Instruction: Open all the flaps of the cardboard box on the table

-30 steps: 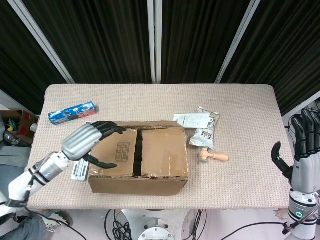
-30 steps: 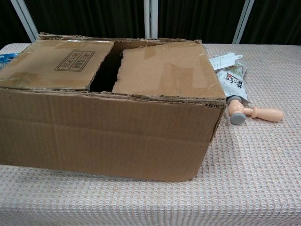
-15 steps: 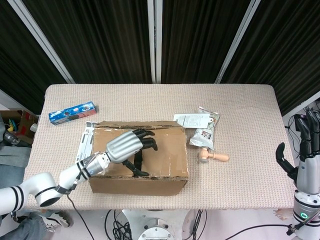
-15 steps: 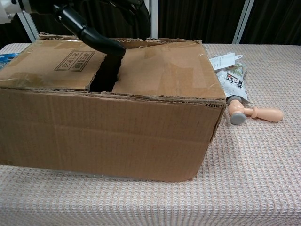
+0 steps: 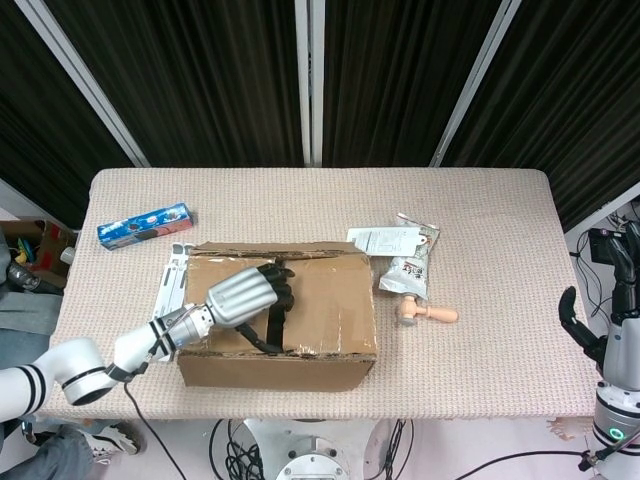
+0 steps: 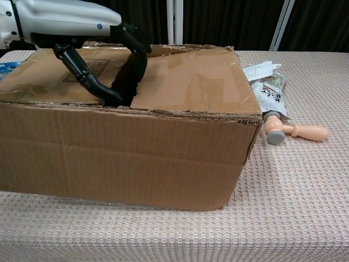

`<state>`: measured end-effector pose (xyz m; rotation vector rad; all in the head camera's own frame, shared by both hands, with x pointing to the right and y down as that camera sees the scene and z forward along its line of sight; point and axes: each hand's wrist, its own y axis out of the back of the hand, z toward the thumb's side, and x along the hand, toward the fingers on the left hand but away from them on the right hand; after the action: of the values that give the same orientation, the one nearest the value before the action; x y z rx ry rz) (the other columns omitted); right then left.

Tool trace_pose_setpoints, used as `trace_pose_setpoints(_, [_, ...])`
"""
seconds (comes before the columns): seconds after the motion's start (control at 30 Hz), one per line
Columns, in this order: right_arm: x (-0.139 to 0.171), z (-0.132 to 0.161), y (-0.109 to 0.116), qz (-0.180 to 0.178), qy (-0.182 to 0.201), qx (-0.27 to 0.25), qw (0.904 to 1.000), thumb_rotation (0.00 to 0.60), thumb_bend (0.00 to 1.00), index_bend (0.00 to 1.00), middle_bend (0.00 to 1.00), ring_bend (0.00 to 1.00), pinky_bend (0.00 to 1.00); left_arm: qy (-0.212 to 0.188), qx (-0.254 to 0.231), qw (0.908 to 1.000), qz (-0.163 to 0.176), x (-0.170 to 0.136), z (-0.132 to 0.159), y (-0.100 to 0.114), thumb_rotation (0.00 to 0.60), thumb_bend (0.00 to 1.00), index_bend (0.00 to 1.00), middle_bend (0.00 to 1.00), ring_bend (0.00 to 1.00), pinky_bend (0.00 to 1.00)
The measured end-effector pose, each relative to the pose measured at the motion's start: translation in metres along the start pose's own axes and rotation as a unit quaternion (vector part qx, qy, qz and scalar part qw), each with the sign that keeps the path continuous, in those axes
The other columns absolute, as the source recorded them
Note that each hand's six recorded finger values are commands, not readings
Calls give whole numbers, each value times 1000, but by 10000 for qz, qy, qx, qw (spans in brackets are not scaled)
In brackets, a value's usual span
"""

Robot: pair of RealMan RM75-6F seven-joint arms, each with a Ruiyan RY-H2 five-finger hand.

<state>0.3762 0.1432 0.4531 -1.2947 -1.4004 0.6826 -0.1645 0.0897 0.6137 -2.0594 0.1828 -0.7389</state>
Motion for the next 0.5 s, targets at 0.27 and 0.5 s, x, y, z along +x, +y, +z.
trace_pose_setpoints(0.27, [-1,3,-4,35,55,-81,9999,600,417,0,9,0,0,111,346,9992,-162,-8,-7,2,241,44,470,422,137,212])
trace_pose_setpoints(0.5, [-1,3,-5,42,49,-104,9999,600,391,0,9,0,0,133,585,9979,-226,-15,-8,4,211,131,519,464,137,209])
